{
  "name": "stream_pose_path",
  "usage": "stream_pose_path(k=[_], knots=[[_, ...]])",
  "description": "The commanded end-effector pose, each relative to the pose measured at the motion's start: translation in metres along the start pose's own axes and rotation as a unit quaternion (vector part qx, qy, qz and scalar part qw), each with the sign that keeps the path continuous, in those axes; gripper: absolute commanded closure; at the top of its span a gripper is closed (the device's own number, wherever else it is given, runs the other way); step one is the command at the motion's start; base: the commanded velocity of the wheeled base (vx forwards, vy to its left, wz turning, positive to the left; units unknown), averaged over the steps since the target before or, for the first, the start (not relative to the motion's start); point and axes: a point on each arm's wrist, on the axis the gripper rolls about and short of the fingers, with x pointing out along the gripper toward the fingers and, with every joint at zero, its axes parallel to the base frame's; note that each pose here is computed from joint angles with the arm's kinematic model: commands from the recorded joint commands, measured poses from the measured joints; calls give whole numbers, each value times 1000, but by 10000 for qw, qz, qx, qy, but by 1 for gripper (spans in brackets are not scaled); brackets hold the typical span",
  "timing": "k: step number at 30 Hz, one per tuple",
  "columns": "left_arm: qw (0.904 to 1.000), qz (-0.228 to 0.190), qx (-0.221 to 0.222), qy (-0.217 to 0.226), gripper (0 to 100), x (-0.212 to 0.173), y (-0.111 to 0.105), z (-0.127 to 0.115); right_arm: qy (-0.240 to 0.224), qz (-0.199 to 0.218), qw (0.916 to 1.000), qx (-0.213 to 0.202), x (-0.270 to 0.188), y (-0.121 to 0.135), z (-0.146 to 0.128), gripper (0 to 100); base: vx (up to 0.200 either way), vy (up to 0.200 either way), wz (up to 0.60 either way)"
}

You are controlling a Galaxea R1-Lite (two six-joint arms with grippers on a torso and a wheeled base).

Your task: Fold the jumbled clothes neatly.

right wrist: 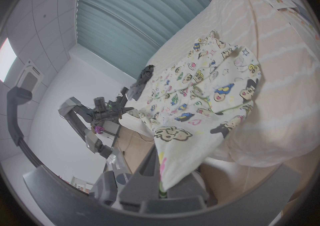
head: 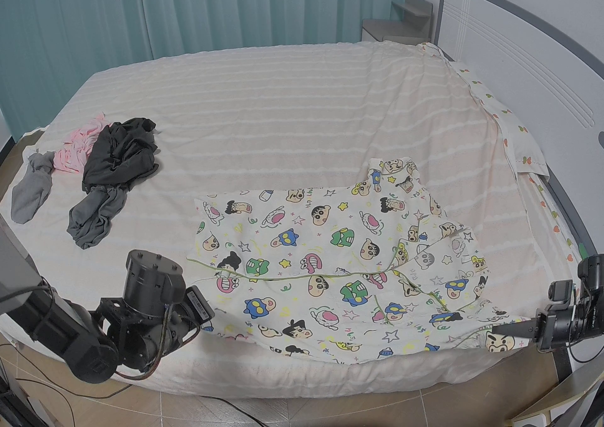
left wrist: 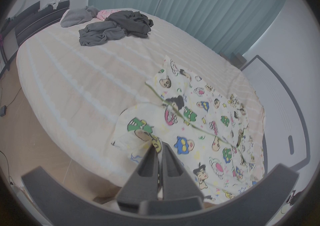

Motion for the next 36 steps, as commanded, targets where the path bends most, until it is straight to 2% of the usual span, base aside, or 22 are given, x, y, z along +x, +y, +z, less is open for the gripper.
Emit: stream_pose_path(k=[1, 7, 13, 22, 29, 36], knots=[[9997, -25, -122, -224, 100, 5, -7, 21, -179, 199, 9996, -91, 1, 0, 24, 100, 0, 0, 0], [9989, -18, -309, -353, 100, 18, -10, 38, -232, 264, 9989, 325, 7, -12, 48, 100, 0, 0, 0], [9989, -27, -367, -294, 100, 40, -16, 43, -174, 348, 9982, 446, 16, -30, 56, 100, 0, 0, 0], [9976, 73, -531, -445, 100, 74, -19, 57, -128, 418, 9981, 440, 29, -53, 72, 100, 0, 0, 0], [9976, 211, -537, -394, 100, 96, -17, 54, -74, 445, 9977, 499, 40, -73, 80, 100, 0, 0, 0], [9976, 141, -572, -358, 100, 110, -21, 56, -26, 500, 9977, 452, 53, -88, 88, 100, 0, 0, 0]])
